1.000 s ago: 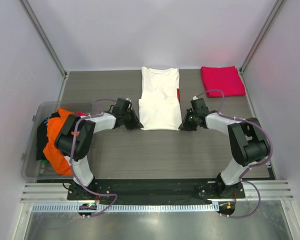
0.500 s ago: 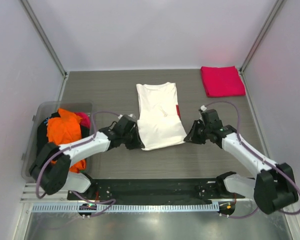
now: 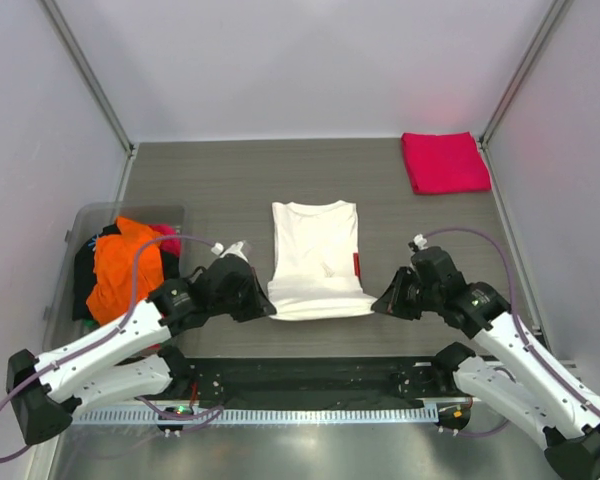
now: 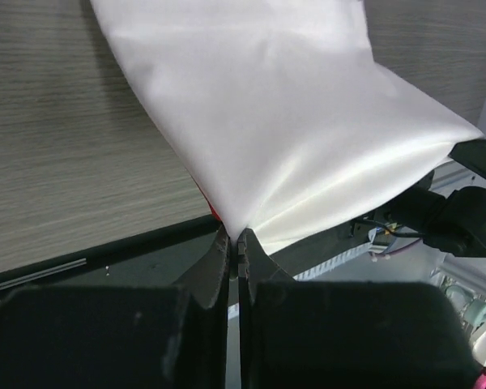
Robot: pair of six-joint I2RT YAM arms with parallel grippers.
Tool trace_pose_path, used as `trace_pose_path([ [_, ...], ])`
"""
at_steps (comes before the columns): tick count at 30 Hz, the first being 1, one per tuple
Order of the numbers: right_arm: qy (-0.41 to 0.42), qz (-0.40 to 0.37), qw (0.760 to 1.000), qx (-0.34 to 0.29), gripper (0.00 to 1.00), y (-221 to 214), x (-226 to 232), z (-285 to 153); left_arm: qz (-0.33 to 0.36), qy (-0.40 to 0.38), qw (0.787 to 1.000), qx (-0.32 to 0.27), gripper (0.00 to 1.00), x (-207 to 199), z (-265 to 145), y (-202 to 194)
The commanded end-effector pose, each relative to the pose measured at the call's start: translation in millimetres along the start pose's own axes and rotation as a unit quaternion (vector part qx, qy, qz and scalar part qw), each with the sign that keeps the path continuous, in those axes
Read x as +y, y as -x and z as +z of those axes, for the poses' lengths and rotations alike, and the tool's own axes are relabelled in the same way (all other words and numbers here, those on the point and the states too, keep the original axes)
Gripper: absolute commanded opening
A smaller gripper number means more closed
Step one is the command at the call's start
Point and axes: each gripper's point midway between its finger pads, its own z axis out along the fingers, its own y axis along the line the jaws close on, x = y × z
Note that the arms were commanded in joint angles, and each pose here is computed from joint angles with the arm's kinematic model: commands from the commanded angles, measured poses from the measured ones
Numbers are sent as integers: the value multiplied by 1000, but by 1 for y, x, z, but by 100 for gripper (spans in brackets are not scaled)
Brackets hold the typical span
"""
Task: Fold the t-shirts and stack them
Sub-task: Fold the tshirt
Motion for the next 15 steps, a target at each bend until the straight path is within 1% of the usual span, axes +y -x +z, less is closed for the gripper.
trace_pose_path([
  [1,-29,7,997,-75,1,43,16,-26,18,55,997,-47,0,11,-25,24],
  [3,-54,-9,994,-95,1,59,17,-28,27,66,995,-64,0,3,-33,38],
  [4,-50,-23,992,-111,1,72,29,-37,38,75,994,-76,0,3,-35,46],
  [5,-67,-30,992,-106,1,78,29,-32,44,87,992,-75,0,2,-32,49],
  [6,-77,-41,989,-118,1,91,35,-34,51,85,991,-84,0,-4,-37,60],
  [8,-83,-50,986,-135,1,104,42,-39,55,89,990,-90,0,-9,-36,70],
  [9,-97,-55,985,-133,1,110,41,-33,49,94,990,-96,0,-13,-35,82],
  [11,-103,-68,983,-139,1,124,49,-34,50,90,990,-94,0,-18,-35,92],
  [12,-116,-71,982,-131,1,129,48,-26,37,93,990,-98,0,-18,-31,106],
  [14,-120,-79,980,-138,1,143,53,-27,33,87,992,-88,0,-20,-28,115],
  [15,-124,-81,979,-139,1,149,54,-24,23,87,991,-97,0,-21,-29,128],
])
